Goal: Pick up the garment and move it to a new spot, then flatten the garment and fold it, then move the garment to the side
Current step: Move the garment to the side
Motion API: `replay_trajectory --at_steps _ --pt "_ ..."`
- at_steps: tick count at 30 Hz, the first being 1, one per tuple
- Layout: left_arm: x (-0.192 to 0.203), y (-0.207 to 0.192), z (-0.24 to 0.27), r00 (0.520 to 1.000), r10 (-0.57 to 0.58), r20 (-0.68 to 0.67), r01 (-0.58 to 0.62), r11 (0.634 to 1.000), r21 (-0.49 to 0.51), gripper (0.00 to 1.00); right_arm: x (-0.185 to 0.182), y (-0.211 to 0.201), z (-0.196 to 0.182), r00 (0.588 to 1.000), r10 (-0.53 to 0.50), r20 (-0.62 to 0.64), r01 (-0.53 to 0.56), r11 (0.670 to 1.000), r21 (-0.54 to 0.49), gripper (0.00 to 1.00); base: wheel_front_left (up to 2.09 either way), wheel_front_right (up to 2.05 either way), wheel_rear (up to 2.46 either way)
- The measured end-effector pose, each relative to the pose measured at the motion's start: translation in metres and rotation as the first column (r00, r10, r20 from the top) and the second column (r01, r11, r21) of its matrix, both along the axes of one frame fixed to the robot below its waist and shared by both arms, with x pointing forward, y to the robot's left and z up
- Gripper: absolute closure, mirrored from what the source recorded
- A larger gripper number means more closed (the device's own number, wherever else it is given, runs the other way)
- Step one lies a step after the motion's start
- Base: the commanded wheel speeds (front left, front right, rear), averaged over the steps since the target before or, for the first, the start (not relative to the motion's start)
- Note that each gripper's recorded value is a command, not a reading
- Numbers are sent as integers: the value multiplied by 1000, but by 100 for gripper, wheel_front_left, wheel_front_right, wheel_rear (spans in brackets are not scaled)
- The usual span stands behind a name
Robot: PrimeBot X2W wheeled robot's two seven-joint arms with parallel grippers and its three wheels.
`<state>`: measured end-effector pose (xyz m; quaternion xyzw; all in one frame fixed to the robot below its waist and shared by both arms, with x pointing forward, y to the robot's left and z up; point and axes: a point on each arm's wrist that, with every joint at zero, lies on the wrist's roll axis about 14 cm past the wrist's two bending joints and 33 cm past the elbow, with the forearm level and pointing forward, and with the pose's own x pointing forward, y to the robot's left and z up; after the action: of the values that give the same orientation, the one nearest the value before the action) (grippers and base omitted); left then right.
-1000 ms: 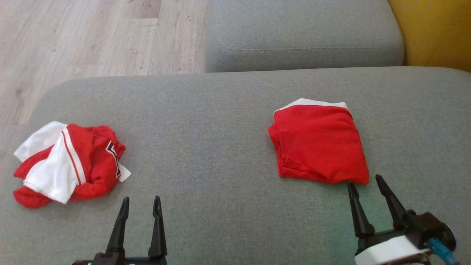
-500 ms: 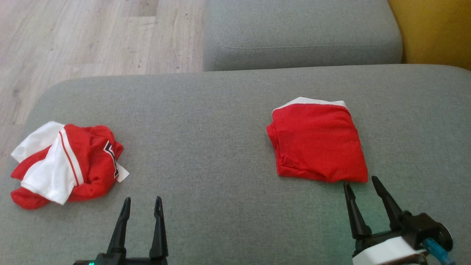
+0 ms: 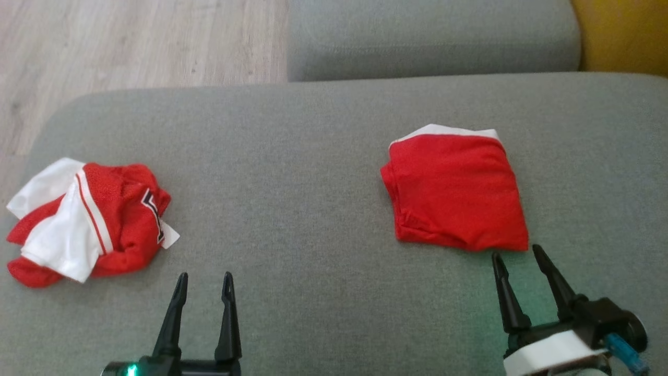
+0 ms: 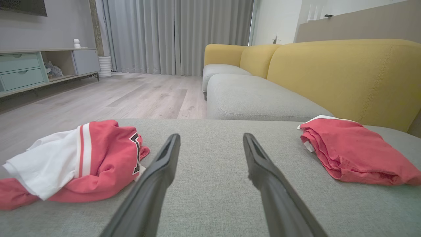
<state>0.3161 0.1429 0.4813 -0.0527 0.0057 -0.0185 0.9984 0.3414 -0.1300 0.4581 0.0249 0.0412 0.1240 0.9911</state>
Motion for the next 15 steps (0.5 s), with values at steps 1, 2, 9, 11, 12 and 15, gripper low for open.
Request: replay_trajectory --at_steps 1,2,9,11,12,15 --pt "2 -1 0 1000 -1 -2 1 1000 -1 0 2 0 -2 1000 0 -6 0 1000 0 0 0 0 0" --pt "4 -1 -1 1000 -3 -5 3 1000 -2 0 5 0 -3 1000 0 -10 0 1000 0 0 0 0 0" --pt "32 -7 -1 1000 -16 -3 16 1000 -5 0 48 -3 -3 1000 -9 1 9 1000 15 0 0 0 0" --pt "38 -8 -4 1000 -14 -11 14 1000 -4 0 59 -5 -8 1000 -10 -11 10 1000 17 0 0 0 0" --pt "40 -8 -6 1000 -14 -18 14 1000 -4 0 64 -8 -11 1000 -12 -21 13 1000 16 0 0 0 0" --pt "46 -11 -13 999 -23 -38 23 1000 -6 0 80 -24 -26 998 -37 -58 36 999 -7 0 0 0 0"
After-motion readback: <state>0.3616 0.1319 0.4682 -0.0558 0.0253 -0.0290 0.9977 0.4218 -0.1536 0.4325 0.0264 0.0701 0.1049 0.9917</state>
